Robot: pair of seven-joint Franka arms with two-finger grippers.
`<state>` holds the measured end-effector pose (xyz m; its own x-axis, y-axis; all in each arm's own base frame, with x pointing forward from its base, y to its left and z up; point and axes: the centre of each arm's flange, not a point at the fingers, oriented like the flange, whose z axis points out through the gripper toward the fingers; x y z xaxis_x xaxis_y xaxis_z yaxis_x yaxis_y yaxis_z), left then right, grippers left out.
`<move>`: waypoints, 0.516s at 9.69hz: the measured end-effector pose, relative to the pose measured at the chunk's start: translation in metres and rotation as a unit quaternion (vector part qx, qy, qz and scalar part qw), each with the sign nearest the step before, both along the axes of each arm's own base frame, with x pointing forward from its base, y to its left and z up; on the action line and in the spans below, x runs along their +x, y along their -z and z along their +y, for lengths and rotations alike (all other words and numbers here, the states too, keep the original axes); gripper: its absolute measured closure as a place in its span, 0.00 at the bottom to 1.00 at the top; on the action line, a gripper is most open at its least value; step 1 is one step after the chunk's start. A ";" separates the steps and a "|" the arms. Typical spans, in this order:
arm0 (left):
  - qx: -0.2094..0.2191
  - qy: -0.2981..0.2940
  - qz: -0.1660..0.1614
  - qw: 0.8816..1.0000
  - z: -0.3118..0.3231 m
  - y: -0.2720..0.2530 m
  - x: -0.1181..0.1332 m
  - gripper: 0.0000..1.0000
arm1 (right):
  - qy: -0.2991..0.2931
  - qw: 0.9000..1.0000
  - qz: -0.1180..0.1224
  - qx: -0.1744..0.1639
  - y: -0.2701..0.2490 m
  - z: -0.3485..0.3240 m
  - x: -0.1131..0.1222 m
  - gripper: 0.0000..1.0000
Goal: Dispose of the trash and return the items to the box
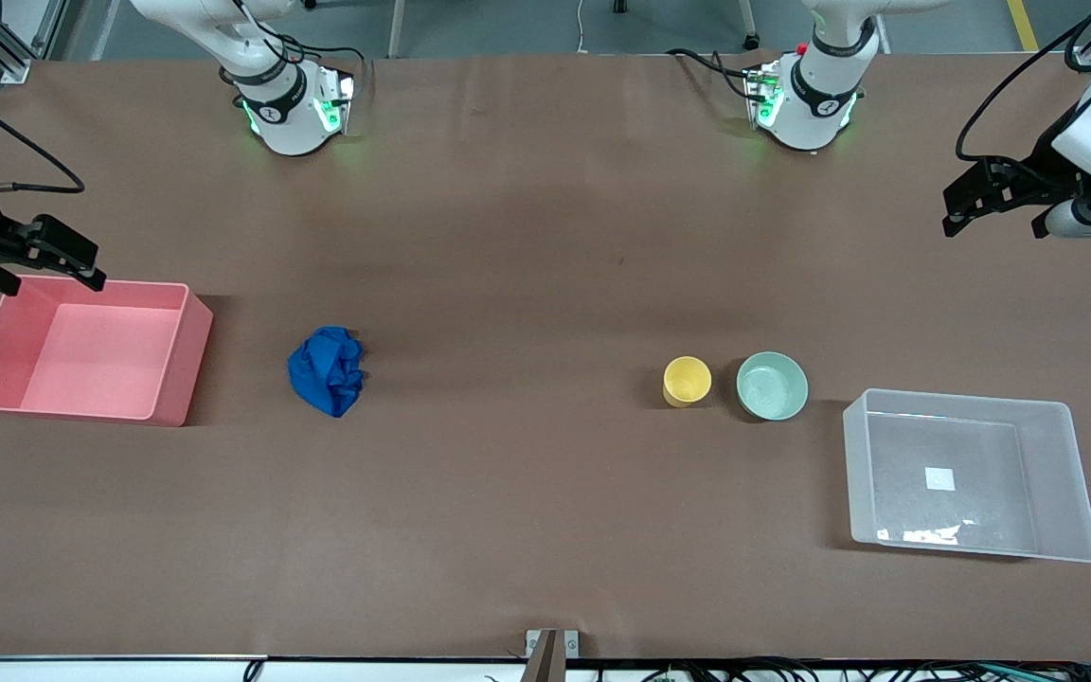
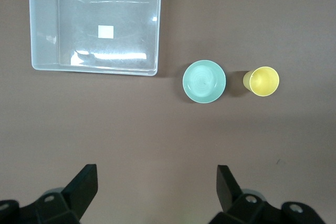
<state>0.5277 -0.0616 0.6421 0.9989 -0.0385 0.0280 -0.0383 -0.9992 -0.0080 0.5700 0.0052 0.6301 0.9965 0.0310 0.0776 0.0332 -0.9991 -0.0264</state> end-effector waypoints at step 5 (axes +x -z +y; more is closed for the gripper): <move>0.006 -0.001 -0.011 1.000 0.002 -0.010 0.001 0.00 | 0.000 1.000 0.000 0.000 0.000 0.000 0.000 0.00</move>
<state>0.5290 -0.0592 0.6521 0.9981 -0.0369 0.0503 -0.0359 -0.9991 -0.0205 0.5701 0.0051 0.6300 0.9965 0.0307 0.0774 0.0328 -0.9991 -0.0264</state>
